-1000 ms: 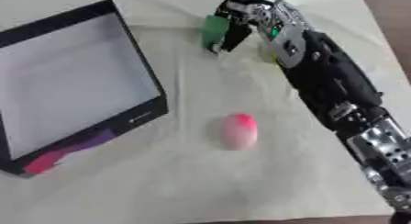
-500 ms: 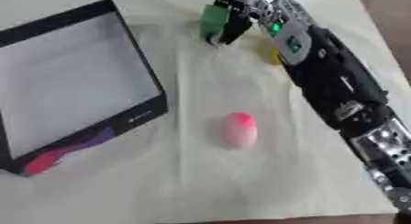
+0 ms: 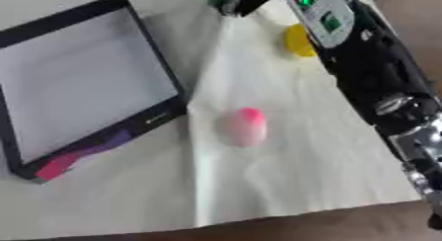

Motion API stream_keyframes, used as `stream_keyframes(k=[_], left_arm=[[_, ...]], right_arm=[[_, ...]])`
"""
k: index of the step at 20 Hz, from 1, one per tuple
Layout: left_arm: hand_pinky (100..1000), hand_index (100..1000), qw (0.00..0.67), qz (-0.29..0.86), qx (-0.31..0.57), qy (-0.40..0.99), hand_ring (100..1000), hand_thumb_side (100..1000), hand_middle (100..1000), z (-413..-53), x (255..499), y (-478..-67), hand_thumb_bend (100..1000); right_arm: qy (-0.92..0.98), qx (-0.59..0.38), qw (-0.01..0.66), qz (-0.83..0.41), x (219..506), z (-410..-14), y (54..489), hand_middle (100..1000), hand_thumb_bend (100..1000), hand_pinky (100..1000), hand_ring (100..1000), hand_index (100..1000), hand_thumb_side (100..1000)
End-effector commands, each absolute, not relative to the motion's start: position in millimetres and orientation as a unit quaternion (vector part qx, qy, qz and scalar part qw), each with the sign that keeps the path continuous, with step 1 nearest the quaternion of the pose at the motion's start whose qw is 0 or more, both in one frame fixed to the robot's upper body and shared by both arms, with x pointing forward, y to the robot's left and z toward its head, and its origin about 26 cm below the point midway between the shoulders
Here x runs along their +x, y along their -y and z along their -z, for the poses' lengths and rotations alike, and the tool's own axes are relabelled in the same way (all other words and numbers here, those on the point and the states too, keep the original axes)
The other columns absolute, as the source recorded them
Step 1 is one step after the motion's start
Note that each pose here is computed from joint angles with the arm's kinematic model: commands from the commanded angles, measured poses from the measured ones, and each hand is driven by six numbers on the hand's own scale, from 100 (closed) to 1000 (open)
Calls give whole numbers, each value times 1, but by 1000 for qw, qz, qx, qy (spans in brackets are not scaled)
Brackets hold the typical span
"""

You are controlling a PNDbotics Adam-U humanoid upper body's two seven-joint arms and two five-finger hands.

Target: Pick up objects on the table and place them in the box.

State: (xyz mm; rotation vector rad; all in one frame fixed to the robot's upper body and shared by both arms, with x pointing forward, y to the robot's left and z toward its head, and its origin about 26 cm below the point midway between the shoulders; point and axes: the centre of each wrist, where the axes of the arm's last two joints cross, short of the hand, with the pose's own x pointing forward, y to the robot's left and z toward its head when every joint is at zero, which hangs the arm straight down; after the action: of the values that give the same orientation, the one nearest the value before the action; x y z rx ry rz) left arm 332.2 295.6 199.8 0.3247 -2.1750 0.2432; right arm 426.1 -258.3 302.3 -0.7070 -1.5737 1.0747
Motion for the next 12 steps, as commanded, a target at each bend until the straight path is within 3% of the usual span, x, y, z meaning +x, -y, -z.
stream_keyframes(k=[1, 12], left_arm=[[730, 836, 433, -89, 136, 887, 594, 612, 791, -209, 329, -298, 333], [731, 837, 432, -88, 134, 888, 594, 614, 792, -210, 330, -298, 331]], right_arm=[[673, -313, 512, -433, 417, -326, 267, 567, 234, 859, 708, 705, 111], [662, -303, 527, -439, 420, -321, 268, 777, 121, 890, 763, 767, 177]])
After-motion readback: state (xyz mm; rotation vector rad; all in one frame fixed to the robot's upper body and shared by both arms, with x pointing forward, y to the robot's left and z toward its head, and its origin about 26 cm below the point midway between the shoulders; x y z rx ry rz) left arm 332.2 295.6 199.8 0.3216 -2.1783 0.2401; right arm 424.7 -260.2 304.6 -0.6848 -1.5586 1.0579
